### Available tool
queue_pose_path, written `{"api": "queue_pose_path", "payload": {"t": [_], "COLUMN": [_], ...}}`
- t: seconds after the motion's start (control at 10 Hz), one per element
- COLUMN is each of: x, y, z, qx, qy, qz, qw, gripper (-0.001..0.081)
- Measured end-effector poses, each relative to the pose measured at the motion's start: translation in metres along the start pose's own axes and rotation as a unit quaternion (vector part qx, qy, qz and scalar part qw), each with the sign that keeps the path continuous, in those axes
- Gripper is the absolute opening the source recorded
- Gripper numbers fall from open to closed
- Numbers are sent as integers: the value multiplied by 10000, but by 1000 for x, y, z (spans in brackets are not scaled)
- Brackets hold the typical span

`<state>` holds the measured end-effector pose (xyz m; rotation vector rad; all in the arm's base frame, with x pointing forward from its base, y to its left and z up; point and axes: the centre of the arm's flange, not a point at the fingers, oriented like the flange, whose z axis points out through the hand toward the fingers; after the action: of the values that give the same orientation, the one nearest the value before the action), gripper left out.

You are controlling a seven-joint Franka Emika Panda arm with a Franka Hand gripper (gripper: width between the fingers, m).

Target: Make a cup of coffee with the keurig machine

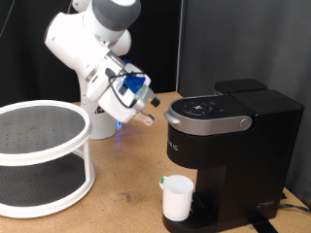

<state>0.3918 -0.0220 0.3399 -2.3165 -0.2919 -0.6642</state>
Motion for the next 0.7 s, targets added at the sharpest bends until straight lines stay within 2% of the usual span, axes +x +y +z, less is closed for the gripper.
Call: {"api": "queue_pose_path", "payload": {"t": [0.3, 0.7], "x": [20, 40], "y": [-29, -64], "z": [-25, -59], "qx": [188, 629], "qy": [229, 647], "qz": [-345, -106], "qw": [9990, 9959], "gripper": [800, 800]}}
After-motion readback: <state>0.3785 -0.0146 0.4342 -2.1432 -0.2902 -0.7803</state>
